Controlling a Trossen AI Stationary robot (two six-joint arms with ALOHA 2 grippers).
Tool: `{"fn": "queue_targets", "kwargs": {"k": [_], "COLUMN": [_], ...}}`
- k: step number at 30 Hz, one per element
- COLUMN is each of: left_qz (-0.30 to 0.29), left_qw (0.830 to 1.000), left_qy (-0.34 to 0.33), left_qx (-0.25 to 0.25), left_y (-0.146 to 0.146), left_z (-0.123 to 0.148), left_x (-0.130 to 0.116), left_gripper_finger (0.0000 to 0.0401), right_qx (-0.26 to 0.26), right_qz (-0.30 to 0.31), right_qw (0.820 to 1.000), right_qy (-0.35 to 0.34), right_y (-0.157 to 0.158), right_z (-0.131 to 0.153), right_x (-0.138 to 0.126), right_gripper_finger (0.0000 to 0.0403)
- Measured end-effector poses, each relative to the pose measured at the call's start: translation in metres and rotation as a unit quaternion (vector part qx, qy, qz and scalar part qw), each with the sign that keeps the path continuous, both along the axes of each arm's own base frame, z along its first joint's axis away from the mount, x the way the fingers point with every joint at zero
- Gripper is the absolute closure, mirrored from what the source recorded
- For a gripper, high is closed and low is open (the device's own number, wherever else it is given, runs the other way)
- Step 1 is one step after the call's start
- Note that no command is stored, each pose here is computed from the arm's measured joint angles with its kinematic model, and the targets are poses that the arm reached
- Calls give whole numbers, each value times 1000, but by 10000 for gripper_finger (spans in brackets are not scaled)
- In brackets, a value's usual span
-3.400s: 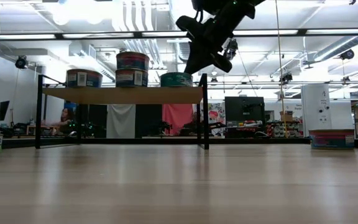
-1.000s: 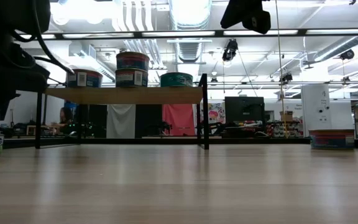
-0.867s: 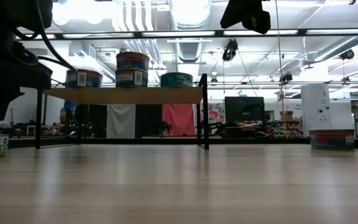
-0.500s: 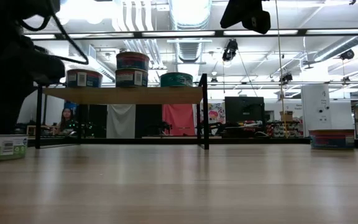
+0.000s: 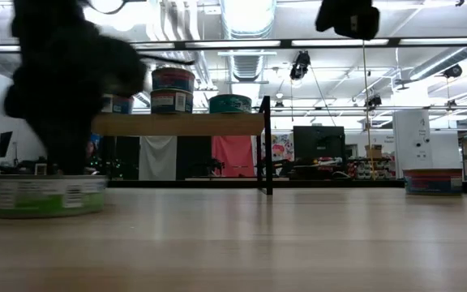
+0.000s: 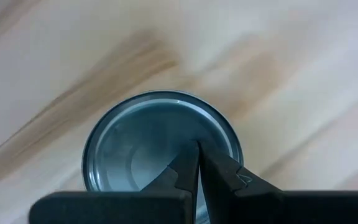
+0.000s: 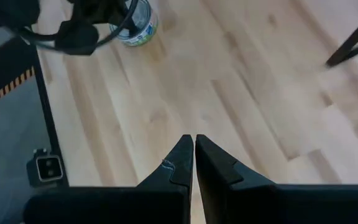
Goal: Stack canned seafood by type on shelf
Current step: Move the green tuna can to the center of the table
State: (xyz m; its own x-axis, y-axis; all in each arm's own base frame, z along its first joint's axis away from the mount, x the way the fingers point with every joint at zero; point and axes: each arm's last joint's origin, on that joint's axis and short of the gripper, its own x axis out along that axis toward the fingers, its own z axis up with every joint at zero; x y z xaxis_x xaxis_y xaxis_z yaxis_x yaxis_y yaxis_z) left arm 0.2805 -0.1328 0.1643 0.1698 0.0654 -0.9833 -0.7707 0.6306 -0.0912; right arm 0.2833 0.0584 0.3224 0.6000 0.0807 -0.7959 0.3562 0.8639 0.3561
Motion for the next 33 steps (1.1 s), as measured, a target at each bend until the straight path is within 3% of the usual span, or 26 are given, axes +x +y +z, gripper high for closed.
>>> {"fn": "queue_targets", "kwargs": {"k": [6,12,16,24,28,33], "left_qz": [-122,-168,-187,-216,-240,-253], "left_qw": [992,985,982,972,964,961], "left_qy": [-24,-28,-26,-79,-87,-78], "left_qx": [10,23,29,47,78,83], "left_y": [-24,-28,-27,-18,-17,-13], "left_z": [3,7,14,66,84,83], "left_x": [52,74,73,54,38,15], "left_gripper_finger": [401,401,401,401,401,401], "right_qx": [18,41,67,158,164,162], "right_qz": [-6,-22,-27,-71,-100,-113], "right_qw": [999,998,997,979,976,973], "right_qy": [31,43,12,-105,-107,-123], "right_y": [15,27,35,38,34,32], "right_z": [-18,-40,-59,-95,-102,-98], "right_x": [-6,-10,-8,-2,-3,0], "right_gripper_finger": [394,394,394,394,394,394]}}
